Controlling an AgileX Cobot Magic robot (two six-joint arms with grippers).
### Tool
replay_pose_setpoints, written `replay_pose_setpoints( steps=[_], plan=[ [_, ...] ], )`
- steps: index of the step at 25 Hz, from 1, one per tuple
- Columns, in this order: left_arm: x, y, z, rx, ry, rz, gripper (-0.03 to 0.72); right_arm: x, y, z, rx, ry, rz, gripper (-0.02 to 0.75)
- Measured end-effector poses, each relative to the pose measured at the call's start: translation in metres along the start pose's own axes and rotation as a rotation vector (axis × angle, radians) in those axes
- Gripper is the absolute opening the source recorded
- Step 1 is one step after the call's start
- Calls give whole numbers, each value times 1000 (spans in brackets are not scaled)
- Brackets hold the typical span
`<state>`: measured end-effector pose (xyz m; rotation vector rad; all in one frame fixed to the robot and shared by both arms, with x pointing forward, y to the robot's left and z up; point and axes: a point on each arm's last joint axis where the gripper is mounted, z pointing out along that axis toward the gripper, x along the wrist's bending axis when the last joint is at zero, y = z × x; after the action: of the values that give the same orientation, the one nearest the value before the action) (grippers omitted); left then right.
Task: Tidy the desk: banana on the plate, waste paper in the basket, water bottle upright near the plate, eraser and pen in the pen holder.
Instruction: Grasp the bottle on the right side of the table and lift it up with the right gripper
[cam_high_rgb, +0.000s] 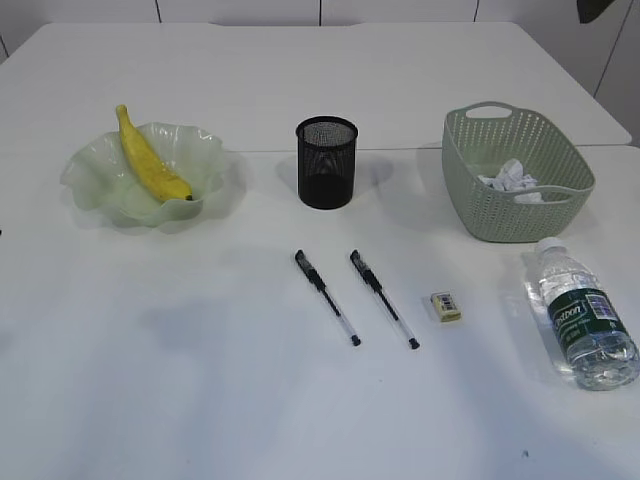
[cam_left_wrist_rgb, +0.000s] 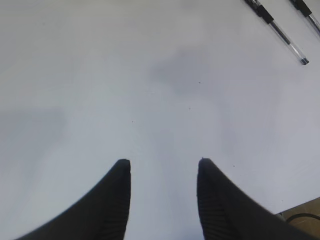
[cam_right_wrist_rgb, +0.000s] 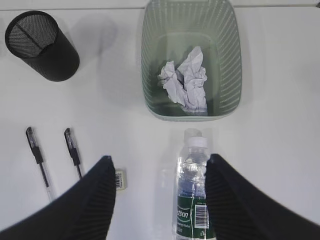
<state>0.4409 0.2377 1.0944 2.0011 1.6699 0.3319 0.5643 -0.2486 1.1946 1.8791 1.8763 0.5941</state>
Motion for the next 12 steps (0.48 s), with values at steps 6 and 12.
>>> replay_pose_setpoints(
  steps=[6, 12],
  plan=[
    [0, 0, 0, 4, 0, 0, 305, -3, -9, -14, -13, 2, -8, 428],
    [0, -2, 0, 18, 1, 0, 305, -6, -39, -5, 76, -11, -27, 428]
  ],
)
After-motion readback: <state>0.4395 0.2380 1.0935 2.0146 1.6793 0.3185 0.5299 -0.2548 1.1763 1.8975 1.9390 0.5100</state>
